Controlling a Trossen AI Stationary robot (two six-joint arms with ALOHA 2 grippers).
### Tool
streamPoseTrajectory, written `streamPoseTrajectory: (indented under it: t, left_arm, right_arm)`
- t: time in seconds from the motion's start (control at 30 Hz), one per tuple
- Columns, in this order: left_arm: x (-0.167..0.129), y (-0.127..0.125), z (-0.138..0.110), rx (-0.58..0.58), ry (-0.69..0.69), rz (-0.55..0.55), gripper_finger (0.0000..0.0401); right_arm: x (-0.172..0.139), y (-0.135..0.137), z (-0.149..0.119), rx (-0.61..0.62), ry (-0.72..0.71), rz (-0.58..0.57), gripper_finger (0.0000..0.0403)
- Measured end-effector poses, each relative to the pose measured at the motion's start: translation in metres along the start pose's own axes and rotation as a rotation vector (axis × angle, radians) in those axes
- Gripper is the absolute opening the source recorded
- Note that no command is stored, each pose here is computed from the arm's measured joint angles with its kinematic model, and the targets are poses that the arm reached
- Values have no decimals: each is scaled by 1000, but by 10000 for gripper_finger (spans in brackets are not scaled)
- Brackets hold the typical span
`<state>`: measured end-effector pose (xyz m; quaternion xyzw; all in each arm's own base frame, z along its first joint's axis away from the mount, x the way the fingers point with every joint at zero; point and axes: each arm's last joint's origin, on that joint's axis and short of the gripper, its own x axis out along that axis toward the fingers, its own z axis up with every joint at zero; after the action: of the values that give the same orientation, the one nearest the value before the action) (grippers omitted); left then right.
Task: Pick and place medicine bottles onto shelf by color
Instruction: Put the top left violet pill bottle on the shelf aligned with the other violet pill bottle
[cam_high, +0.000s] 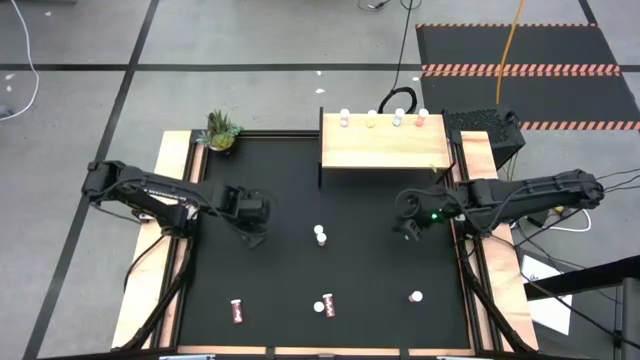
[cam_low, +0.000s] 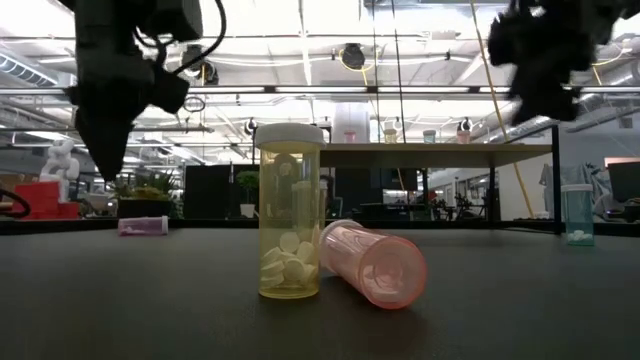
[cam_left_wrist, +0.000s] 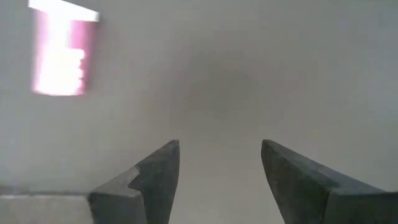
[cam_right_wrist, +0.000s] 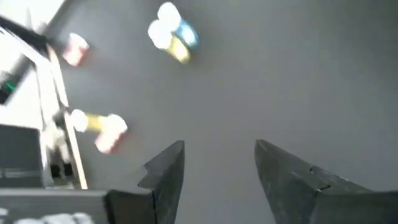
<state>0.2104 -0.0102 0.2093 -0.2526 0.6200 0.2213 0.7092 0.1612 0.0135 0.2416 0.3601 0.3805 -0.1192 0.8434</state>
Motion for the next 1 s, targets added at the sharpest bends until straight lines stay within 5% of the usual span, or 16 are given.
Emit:
streamPoseTrajectory:
  t: [0.17, 0.3, 0.47, 0.63, 1.0]
  left_arm:
    - [-2, 38, 17, -86, 12, 127, 225]
    - [1, 62, 40, -72, -44, 106, 225]
    - [8, 70, 60, 84, -124, 84, 225]
    - [23, 75, 66, 156, -57, 119, 225]
    - [59, 84, 72, 131, 135, 165, 225]
  right_arm:
    - [2, 7, 9, -19, -111, 43, 183]
    - [2, 7, 9, -17, -110, 44, 183]
    - [2, 8, 9, -6, -106, 50, 183]
    - [2, 10, 7, -10, -95, 61, 183]
    - [2, 10, 6, -17, -97, 59, 183]
